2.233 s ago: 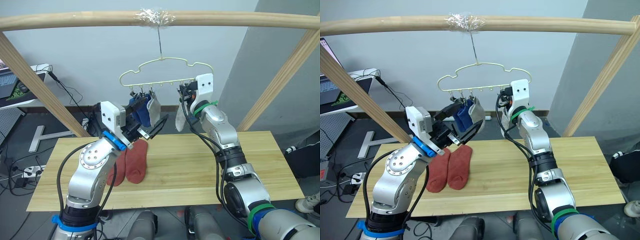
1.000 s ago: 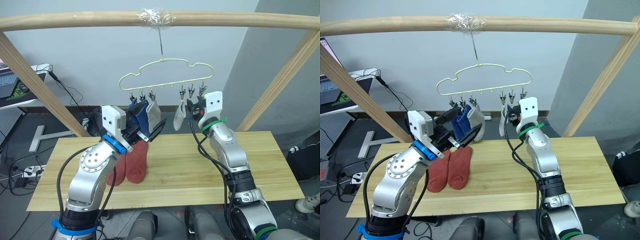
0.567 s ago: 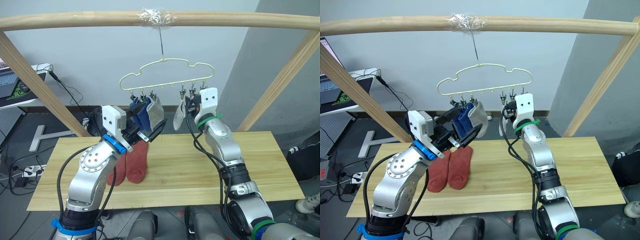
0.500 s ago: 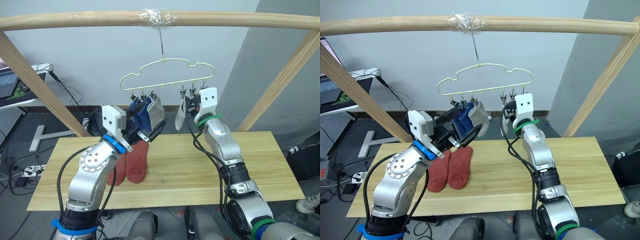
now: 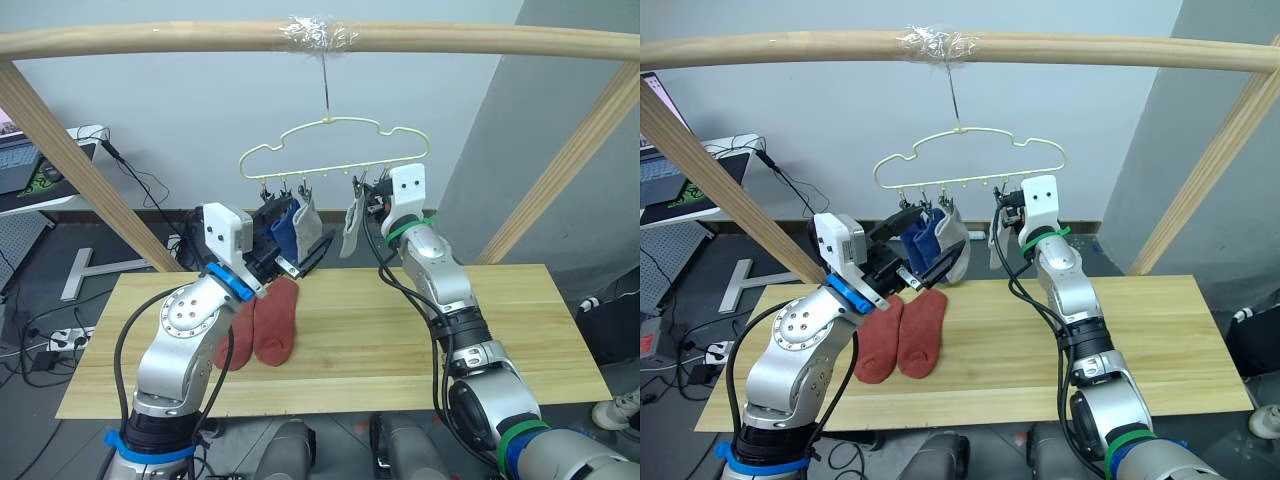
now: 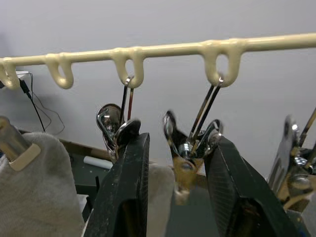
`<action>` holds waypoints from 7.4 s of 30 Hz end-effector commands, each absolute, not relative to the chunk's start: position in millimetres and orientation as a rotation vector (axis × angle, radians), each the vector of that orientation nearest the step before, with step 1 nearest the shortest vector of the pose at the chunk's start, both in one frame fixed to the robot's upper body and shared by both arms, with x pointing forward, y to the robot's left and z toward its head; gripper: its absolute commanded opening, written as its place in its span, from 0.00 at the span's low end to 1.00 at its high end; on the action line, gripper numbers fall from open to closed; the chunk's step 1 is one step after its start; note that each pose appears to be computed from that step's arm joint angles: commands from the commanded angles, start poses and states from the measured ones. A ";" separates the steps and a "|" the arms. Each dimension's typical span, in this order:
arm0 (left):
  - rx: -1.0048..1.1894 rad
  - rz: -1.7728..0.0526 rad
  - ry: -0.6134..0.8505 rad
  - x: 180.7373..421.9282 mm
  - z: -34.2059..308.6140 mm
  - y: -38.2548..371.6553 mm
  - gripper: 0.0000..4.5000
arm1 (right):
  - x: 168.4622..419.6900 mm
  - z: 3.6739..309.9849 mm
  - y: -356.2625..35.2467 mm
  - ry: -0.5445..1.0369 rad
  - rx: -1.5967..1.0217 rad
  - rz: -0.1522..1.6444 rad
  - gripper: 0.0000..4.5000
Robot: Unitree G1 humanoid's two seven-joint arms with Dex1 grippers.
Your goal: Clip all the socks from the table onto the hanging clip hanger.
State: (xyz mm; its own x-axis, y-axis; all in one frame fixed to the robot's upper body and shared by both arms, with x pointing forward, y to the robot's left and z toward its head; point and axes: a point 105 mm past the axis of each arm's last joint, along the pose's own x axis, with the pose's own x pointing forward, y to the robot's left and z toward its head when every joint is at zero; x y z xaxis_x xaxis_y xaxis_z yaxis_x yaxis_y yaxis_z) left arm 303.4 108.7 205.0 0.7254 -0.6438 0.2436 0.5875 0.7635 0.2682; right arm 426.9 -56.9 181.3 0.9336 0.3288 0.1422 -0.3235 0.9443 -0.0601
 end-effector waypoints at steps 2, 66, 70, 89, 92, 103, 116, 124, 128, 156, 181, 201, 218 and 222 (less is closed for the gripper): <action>0.188 -0.690 -0.407 297.3 223.8 107.5 1.00 | 425.6 208.2 -49.8 -0.241 -0.026 0.361 0.36; 0.217 -0.404 0.157 350.5 18.9 144.4 1.00 | 417.8 209.3 -73.5 -0.152 -0.100 0.450 0.00; 0.232 -0.408 0.180 354.3 11.7 137.2 1.00 | 416.7 207.8 -70.9 -0.149 -0.101 0.452 0.00; 0.222 -0.281 0.282 344.6 -1.0 161.3 1.00 | 417.5 206.3 -78.1 -0.135 -0.111 0.429 0.00; 0.162 -0.239 0.362 346.2 -13.8 166.8 1.00 | 417.8 204.9 -77.9 -0.128 -0.111 0.432 0.00; 0.179 -0.223 0.419 351.7 -19.5 173.3 1.00 | 417.4 203.0 -75.3 -0.118 -0.108 0.441 0.00; 0.080 -0.343 0.595 314.7 -54.0 155.0 0.55 | 412.4 199.9 -72.6 -0.115 -0.109 0.462 0.00; 0.044 -0.409 0.555 310.0 -50.5 127.4 0.02 | 411.8 199.0 -76.1 -0.077 -0.074 0.490 0.00; 0.038 -0.456 0.532 307.0 -46.0 111.7 0.01 | 410.8 196.8 -81.5 -0.006 0.030 0.486 0.00; 0.026 -0.687 -0.225 317.5 110.4 37.2 0.01 | 399.0 213.5 -78.0 0.326 0.372 0.556 0.00; -0.032 -0.654 -0.218 324.2 106.8 31.5 0.01 | 383.4 213.2 -83.1 0.382 0.446 0.552 0.00; -0.057 -0.646 -0.279 327.9 122.4 27.9 0.00 | 381.5 215.8 -80.3 0.386 0.507 0.566 0.13; -0.164 -0.749 -0.238 324.9 128.3 7.9 0.00 | 369.4 246.8 -92.2 0.210 0.466 0.652 0.99; -0.289 -0.821 -0.141 322.1 120.2 -4.8 0.25 | 350.5 249.0 -109.4 0.103 0.311 0.646 1.00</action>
State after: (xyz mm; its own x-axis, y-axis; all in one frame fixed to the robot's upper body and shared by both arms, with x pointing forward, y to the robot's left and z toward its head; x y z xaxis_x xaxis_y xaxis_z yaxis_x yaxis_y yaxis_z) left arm 326.5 6.6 107.5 0.7125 -0.6758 0.1887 0.7011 0.6961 -0.1546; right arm 359.6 -108.9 229.1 0.7953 0.5998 -0.0875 -0.5230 0.7521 0.4011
